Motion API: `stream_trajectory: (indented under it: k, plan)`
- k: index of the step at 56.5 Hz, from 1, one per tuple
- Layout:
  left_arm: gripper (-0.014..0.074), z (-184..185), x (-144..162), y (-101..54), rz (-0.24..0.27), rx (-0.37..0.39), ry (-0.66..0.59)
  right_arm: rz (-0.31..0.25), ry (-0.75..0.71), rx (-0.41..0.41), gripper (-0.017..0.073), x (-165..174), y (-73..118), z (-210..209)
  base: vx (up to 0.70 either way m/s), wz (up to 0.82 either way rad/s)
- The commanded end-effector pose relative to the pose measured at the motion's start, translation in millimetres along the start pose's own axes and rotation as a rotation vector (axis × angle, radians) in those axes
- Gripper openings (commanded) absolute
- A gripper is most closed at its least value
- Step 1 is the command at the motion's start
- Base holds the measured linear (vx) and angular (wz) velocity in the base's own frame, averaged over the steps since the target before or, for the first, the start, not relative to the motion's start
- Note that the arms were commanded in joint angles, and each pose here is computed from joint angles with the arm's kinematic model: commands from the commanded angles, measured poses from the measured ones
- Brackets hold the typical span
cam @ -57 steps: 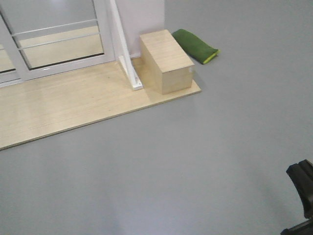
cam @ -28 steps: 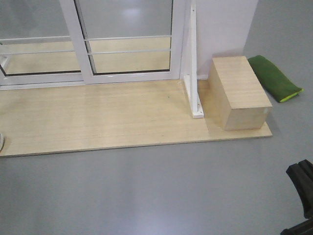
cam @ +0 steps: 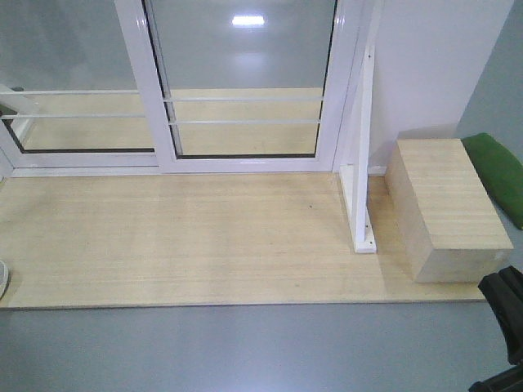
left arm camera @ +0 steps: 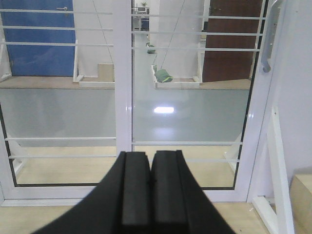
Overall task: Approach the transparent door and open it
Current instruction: 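Turn and drive the base toward the white-framed glass sliding door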
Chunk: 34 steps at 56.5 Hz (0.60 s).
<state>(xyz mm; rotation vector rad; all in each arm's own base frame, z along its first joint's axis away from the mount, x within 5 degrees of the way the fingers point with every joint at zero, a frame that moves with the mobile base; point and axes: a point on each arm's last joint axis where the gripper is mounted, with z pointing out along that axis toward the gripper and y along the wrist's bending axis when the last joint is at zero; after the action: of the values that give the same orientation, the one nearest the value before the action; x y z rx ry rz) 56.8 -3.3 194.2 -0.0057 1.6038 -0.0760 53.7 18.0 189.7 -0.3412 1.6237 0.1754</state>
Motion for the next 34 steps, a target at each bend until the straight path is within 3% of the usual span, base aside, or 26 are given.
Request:
stream_trajectory:
  k: [1,34]
  plan:
    - [-0.0006,-0.7,-3.3,1.0,-0.006,-0.006,-0.082,-0.01,-0.086,0.014,-0.0004,-6.6,-1.0,-0.7,0.5,0.07]
    - [-0.0006,-0.7,-3.3,1.0,-0.006,-0.006,-0.082,-0.01,-0.086,0.014,-0.0004,-6.6,-1.0,-0.7,0.48,0.04]
